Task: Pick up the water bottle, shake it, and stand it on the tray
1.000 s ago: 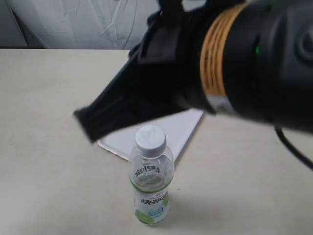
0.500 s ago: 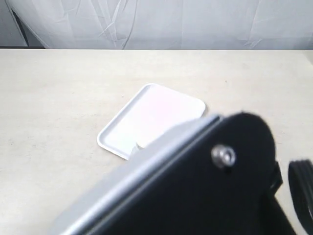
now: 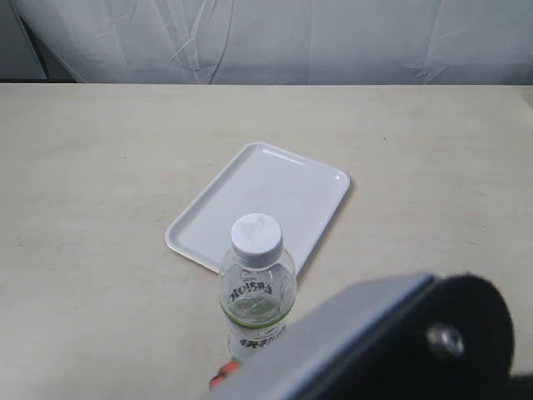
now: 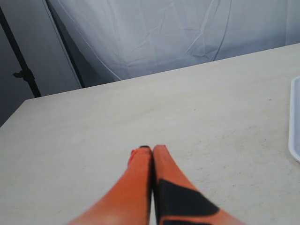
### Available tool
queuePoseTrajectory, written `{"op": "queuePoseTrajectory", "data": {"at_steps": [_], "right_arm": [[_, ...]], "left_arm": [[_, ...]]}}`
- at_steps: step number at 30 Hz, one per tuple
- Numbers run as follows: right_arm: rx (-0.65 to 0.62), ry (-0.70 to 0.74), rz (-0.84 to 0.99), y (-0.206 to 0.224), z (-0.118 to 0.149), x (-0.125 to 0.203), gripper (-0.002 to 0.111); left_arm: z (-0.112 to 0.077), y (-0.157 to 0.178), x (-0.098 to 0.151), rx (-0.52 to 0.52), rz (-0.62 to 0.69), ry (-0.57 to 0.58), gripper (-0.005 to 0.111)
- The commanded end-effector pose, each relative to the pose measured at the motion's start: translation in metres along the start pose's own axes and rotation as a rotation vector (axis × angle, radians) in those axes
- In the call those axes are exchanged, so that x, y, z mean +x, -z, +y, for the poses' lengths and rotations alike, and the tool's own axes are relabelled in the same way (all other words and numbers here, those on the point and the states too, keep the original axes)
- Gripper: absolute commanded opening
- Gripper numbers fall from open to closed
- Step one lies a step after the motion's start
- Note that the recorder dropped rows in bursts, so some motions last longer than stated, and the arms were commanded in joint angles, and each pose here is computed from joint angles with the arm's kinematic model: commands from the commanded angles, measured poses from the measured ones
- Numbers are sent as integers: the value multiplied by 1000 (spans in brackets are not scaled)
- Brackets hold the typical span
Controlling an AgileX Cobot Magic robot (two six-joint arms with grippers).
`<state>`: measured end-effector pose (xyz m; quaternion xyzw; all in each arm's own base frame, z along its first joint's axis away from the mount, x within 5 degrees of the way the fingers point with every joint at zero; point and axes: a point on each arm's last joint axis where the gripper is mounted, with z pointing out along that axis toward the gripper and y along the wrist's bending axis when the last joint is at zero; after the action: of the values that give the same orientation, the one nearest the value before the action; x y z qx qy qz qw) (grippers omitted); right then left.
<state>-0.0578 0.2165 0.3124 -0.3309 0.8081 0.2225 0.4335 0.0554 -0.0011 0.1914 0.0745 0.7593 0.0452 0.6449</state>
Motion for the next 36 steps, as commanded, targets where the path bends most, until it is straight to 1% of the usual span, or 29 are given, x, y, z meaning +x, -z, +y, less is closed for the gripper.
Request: {"op": "queuePoseTrajectory", "data": {"at_steps": [1,3,8,12,14,17,22,23,24,25,26,28,29,31,33,36], "right_arm": [[-71,-28,-97,9,-2,7,-1],[-66,-34,-95,8,-9,8,-1],[-34,-97,-106,6,-29,-4,-1],[-27,-45,-136,8,-38,-13,-1],[-13,-26,-188,7,-43,-21,-1],[27,-54,-307,6,-58,-40,-1],[169,-237,-366,7,-107,-63,-1],[213,-309,-347,15,-130,-66,-1],[202,-330,-343,21,-138,-68,-1],[186,-363,-323,33,-155,-71,-1],[190,-365,-312,39,-161,-71,-1],[213,-424,-295,55,-179,-70,-1],[181,-481,-298,68,-190,-70,-1],[132,-464,-292,84,-204,-65,-1],[59,-478,-253,97,-215,-53,-1],[78,-458,-258,93,-217,-47,-1]], "left_arm": [[0,0,0,2,-15,6,0],[0,0,0,2,-15,6,0],[0,0,0,2,-15,6,0],[0,0,0,2,-15,6,0],[0,0,0,2,-15,6,0],[0,0,0,2,-15,6,0],[0,0,0,2,-15,6,0],[0,0,0,2,-15,6,0],[0,0,0,2,-15,6,0],[0,0,0,2,-15,6,0],[0,0,0,2,-15,6,0],[0,0,0,2,-15,6,0],[0,0,0,2,-15,6,0],[0,0,0,2,-15,6,0],[0,0,0,2,-15,6,0],[0,0,0,2,-15,6,0]]}}
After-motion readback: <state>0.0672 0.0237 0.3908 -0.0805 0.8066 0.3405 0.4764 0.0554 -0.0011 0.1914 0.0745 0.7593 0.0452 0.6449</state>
